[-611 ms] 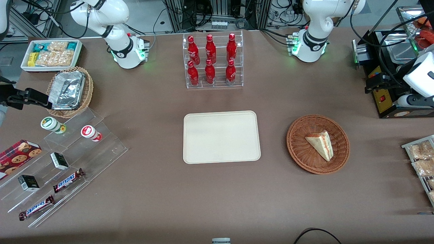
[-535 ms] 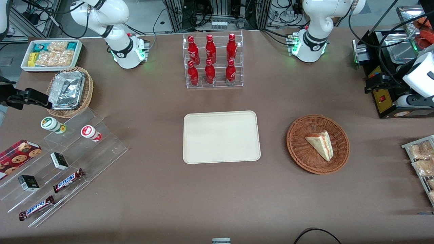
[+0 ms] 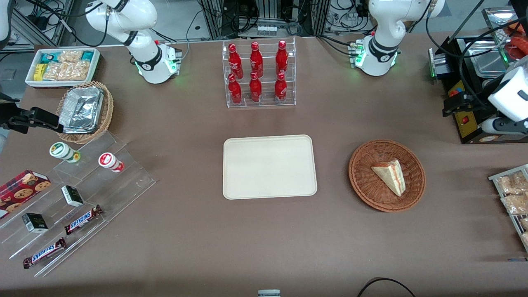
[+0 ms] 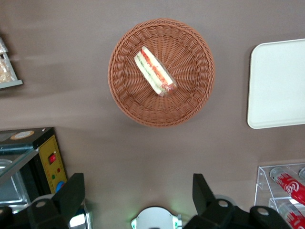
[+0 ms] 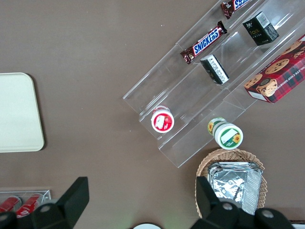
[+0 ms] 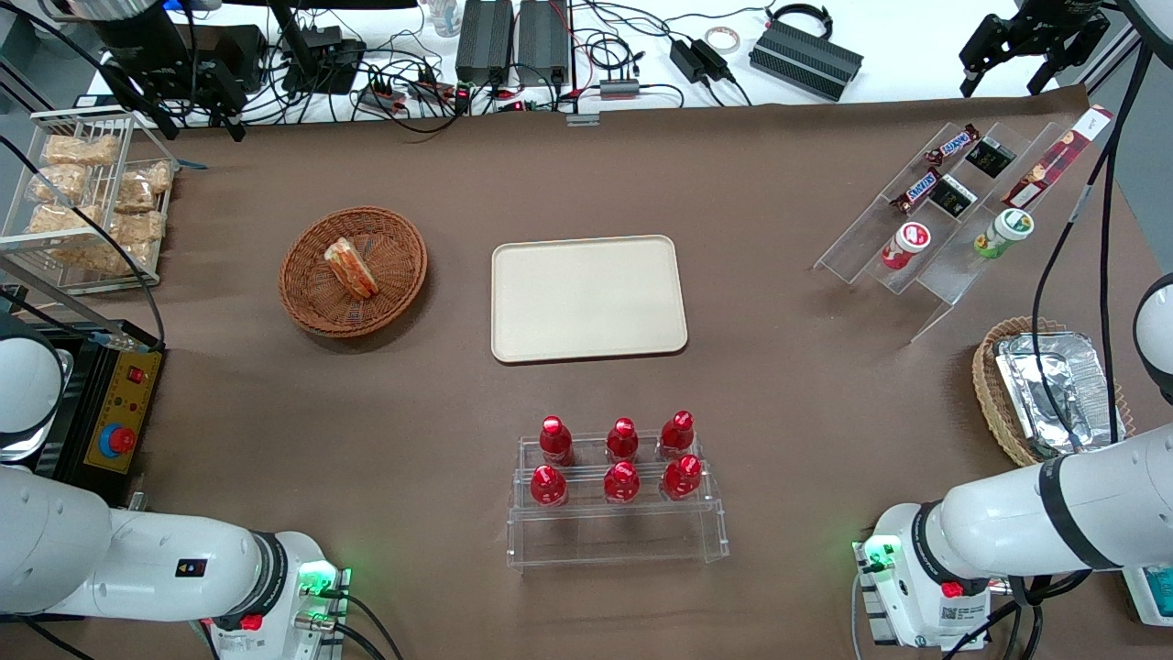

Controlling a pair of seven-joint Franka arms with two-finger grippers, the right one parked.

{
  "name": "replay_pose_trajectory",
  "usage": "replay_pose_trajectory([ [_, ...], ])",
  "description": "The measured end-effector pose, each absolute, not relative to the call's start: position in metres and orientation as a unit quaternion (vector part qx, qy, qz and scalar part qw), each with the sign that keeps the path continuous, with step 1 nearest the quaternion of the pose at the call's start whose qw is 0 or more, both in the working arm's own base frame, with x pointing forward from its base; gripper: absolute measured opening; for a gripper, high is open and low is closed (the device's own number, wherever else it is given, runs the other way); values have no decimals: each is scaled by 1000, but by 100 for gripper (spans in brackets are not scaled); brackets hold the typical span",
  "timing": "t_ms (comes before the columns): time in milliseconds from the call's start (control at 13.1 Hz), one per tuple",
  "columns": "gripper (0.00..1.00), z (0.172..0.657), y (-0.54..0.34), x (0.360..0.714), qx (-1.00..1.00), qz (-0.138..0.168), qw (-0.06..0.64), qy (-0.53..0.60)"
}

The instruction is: Place sandwich from basket to tray

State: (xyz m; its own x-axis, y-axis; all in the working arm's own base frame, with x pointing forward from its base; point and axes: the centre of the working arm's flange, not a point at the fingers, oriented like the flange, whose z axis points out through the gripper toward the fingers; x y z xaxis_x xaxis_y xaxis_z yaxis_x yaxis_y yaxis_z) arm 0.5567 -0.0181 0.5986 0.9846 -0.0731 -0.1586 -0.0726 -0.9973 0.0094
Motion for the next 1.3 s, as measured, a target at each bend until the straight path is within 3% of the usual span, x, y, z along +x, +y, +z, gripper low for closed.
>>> replay_pose_trajectory([
  [535, 100, 502, -22, 564, 995, -91, 1, -39],
  [1299, 100, 366, -28, 557, 1000, -22, -2, 1],
])
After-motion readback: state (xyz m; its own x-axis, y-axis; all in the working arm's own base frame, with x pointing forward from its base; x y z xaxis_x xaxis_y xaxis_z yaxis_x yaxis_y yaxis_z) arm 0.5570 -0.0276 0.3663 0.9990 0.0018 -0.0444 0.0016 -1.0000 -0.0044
